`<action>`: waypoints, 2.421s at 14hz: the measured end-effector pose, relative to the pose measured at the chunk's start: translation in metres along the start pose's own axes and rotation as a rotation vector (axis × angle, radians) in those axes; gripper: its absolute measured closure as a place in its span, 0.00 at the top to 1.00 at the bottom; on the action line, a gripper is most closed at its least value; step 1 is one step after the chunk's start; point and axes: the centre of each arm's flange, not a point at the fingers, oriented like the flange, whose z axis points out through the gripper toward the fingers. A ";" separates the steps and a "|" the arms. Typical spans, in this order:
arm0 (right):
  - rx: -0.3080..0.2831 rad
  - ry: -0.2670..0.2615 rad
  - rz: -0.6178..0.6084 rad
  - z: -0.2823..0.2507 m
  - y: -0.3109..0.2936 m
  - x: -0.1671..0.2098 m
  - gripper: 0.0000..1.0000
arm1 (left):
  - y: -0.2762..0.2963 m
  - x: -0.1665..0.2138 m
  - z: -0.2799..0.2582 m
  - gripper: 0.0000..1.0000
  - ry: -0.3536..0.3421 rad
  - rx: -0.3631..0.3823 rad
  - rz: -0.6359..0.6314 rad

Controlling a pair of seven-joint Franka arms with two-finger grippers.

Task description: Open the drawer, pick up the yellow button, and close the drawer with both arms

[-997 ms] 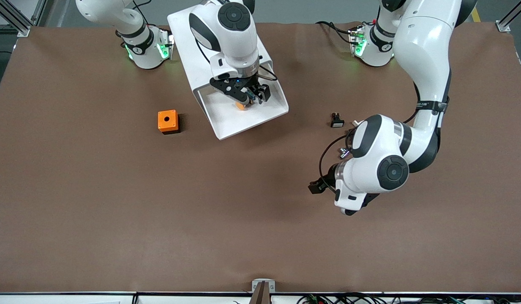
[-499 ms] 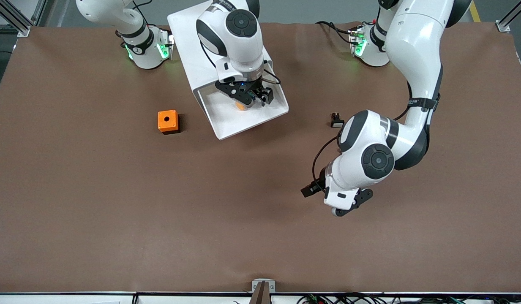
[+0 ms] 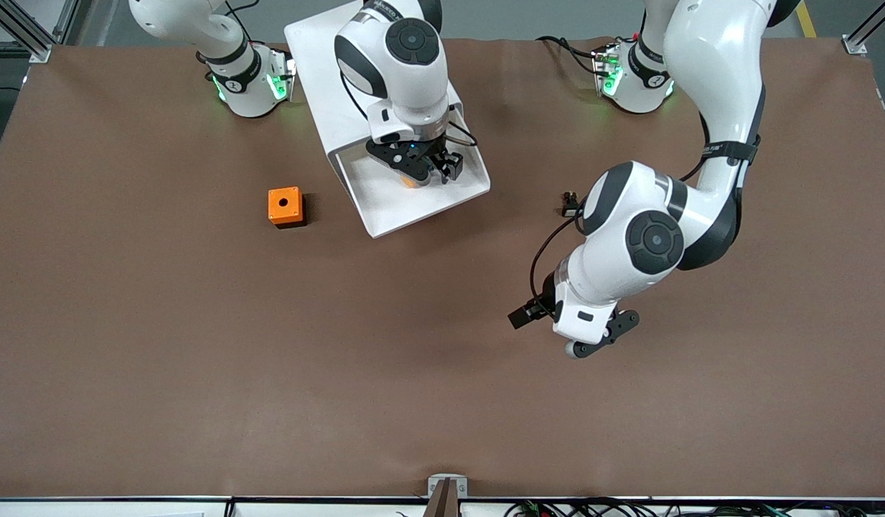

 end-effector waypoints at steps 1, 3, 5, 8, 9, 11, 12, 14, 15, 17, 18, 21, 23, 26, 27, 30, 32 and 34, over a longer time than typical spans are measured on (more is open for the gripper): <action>0.000 0.004 -0.001 0.000 0.000 0.000 0.84 | -0.001 -0.006 -0.001 1.00 0.002 -0.002 0.005; -0.001 0.009 -0.003 0.000 0.000 0.001 0.84 | 0.002 -0.023 -0.001 1.00 -0.005 0.004 0.024; -0.001 0.011 -0.002 -0.001 0.000 0.002 0.84 | 0.008 -0.042 0.003 1.00 -0.021 0.009 0.050; -0.001 0.012 -0.002 0.000 0.000 0.003 0.72 | 0.012 -0.060 0.015 1.00 -0.045 0.023 0.072; -0.002 0.012 -0.002 0.000 0.000 0.002 0.58 | 0.011 -0.061 0.017 1.00 -0.049 0.026 0.073; 0.000 0.012 -0.002 -0.001 0.000 0.000 0.40 | 0.012 -0.063 0.019 1.00 -0.054 0.028 0.076; 0.001 0.012 0.003 -0.001 -0.001 -0.001 0.40 | 0.012 -0.064 0.020 1.00 -0.055 0.029 0.077; 0.003 0.012 0.013 -0.003 -0.001 -0.003 0.40 | 0.010 -0.062 0.020 1.00 -0.056 0.031 0.073; 0.010 0.013 0.013 -0.006 -0.003 -0.003 0.40 | 0.009 -0.060 0.020 1.00 -0.055 0.030 0.070; 0.032 0.017 0.021 -0.019 -0.007 0.003 0.40 | 0.008 -0.059 0.019 1.00 -0.055 0.030 0.068; 0.042 0.020 0.029 -0.029 -0.010 0.010 0.40 | 0.008 -0.059 0.020 1.00 -0.055 0.030 0.068; 0.092 0.031 0.037 -0.063 -0.014 0.049 0.40 | 0.011 -0.064 0.021 1.00 -0.060 0.031 0.077; 0.079 0.033 0.018 -0.083 -0.008 0.079 0.40 | 0.015 -0.074 0.024 1.00 -0.073 0.034 0.091; 0.036 0.026 -0.064 -0.099 0.006 0.118 0.40 | 0.024 -0.100 0.034 1.00 -0.105 0.039 0.127; 0.034 0.027 -0.089 -0.100 0.010 0.131 0.40 | 0.026 -0.108 0.036 1.00 -0.113 0.041 0.138; 0.035 0.032 -0.153 -0.099 0.026 0.180 0.40 | 0.035 -0.132 0.044 1.00 -0.133 0.047 0.174; 0.034 0.036 -0.198 -0.094 0.041 0.219 0.40 | 0.041 -0.151 0.049 1.00 -0.142 0.055 0.200; 0.025 0.034 -0.236 -0.082 0.055 0.255 0.40 | 0.044 -0.168 0.057 1.00 -0.152 0.069 0.224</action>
